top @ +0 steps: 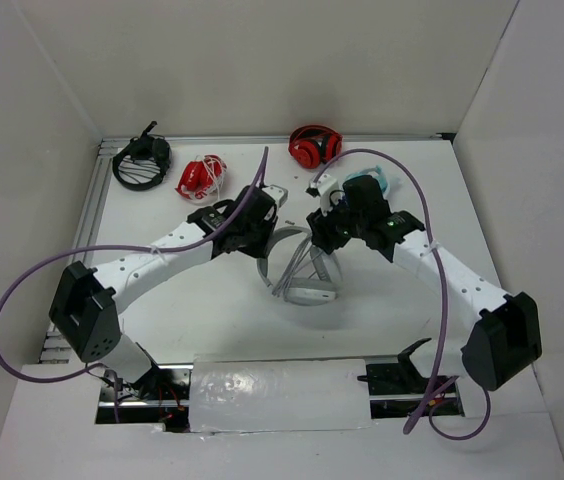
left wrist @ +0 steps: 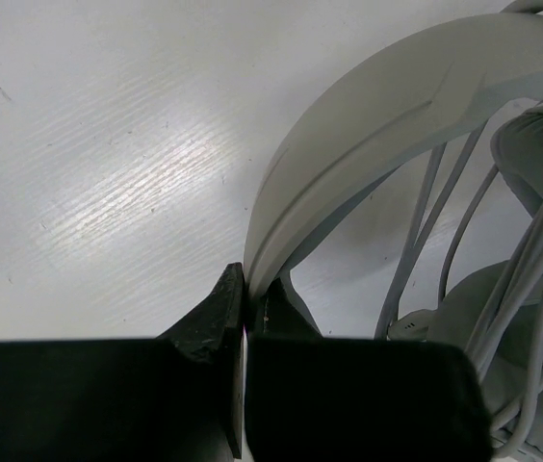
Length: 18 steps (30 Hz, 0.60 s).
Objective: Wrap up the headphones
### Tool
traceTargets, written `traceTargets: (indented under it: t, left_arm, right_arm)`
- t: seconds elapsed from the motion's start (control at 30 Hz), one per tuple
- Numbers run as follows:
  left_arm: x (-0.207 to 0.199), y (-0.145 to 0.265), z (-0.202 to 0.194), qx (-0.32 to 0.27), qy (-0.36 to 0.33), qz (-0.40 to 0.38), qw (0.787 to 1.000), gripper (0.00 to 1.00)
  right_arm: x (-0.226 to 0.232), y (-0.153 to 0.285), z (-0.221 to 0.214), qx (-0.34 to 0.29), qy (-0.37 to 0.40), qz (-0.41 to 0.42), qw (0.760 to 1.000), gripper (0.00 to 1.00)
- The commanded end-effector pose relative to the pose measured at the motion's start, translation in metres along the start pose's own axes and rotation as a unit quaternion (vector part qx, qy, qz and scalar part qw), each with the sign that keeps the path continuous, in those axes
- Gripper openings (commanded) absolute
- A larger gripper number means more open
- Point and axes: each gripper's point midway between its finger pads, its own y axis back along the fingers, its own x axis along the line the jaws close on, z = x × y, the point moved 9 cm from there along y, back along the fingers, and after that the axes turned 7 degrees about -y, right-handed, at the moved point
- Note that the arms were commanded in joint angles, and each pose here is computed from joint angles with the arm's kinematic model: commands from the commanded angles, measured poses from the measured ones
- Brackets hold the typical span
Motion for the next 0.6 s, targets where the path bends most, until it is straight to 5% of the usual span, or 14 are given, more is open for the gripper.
traceTargets:
  t: [0.0, 0.23, 0.27, 0.4, 0.57]
  left_arm:
    - [-0.020, 0.014, 0.031, -0.059, -0.014, -0.075, 0.995, 0.00]
    - [-0.021, 0.026, 0.037, -0.082, -0.020, -0.090, 0.992, 0.00]
    - [-0.021, 0.028, 0.039, -0.089, -0.022, -0.092, 0.992, 0.00]
    - [-0.021, 0.037, 0.045, -0.106, -0.025, -0.091, 0.990, 0.00]
    - [-0.018, 0.043, 0.054, -0.124, -0.023, -0.116, 0.985, 0.00]
  right_arm:
    - [-0.001, -0.012, 0.019, -0.044, 0.012, 0.044, 0.998, 0.58]
    - [-0.004, -0.029, 0.020, -0.026, -0.002, 0.068, 0.997, 0.54]
    - [-0.004, -0.032, 0.019, -0.021, -0.008, 0.070, 0.997, 0.50]
    - [-0.008, -0.027, 0.025, -0.046, -0.027, 0.037, 0.998, 0.02]
    - [-0.016, -0.006, 0.034, -0.084, -0.070, -0.002, 0.994, 0.00]
